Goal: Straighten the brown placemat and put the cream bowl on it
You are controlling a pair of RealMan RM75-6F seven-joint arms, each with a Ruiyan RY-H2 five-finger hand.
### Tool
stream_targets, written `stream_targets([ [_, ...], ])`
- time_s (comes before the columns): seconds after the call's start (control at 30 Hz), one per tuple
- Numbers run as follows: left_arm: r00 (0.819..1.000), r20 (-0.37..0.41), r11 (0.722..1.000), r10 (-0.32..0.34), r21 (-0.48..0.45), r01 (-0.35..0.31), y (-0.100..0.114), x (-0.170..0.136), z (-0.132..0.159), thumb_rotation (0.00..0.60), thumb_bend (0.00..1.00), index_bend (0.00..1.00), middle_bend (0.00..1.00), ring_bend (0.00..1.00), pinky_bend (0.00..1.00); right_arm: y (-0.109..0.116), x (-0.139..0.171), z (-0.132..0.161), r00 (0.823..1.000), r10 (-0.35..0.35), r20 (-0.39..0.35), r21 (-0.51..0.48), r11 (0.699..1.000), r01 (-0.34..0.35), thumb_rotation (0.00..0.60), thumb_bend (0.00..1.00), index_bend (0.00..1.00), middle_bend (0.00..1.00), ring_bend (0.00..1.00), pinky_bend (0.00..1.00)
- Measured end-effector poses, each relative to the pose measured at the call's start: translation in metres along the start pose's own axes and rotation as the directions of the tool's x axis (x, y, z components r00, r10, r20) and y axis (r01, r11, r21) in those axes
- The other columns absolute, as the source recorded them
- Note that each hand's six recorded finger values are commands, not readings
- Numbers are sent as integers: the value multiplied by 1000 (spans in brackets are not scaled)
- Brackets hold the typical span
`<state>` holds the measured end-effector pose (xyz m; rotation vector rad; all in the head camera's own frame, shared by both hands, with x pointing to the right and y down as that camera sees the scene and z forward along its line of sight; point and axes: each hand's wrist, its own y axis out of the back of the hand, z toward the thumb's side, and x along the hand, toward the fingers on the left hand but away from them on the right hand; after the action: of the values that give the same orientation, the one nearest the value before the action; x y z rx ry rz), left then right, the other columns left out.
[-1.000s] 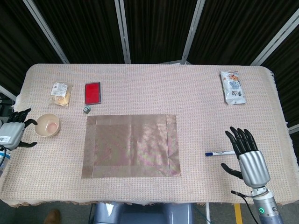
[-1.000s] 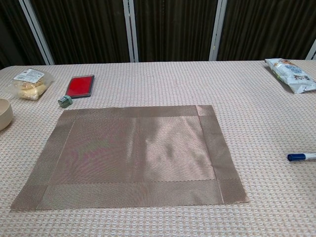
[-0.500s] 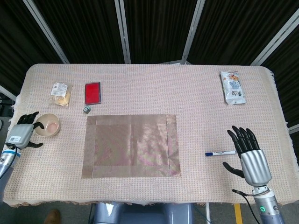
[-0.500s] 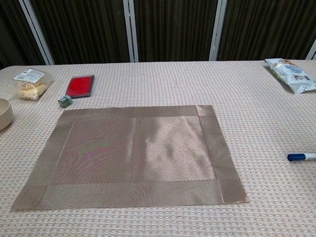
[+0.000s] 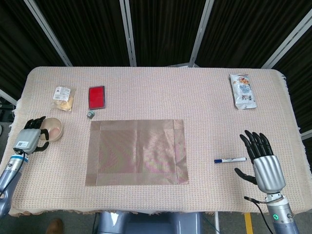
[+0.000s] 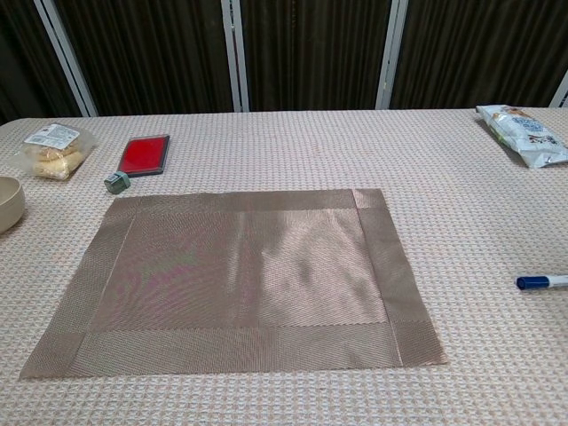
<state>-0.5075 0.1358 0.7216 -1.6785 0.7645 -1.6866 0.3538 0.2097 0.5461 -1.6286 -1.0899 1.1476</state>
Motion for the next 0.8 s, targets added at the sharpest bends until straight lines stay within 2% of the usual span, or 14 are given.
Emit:
stream_targets([
  [0.27,1000,15,1000,24,-14,-24,5,-2,2,600,352,640,0,0,0,1,1,1,1000,-4,-3,0,1000,4,600,0,0,0,0,0],
  [0.47,993,75,995,89,-47,-86,23,-5,16,600,353,645,0,0,0,3,1,2,1000,-9,-5,-8,1000,9,600,0,0,0,0,0],
  [0.57,984,133,991,116,-77,-106,34,-7,35,600,353,645,0,0,0,3,0,2,1000,-10,-5,-11,1000,10,600,0,0,0,0,0],
  [0.67,969,212,988,126,-114,-103,43,-8,67,600,355,643,0,0,0,2,0,3,1000,-5,-8,-12,1000,4,600,0,0,0,0,0],
  [0.8,933,345,986,107,-159,-54,46,-13,131,600,354,642,0,0,0,1,0,3,1000,-3,-8,-9,1000,3,600,0,0,0,0,0],
])
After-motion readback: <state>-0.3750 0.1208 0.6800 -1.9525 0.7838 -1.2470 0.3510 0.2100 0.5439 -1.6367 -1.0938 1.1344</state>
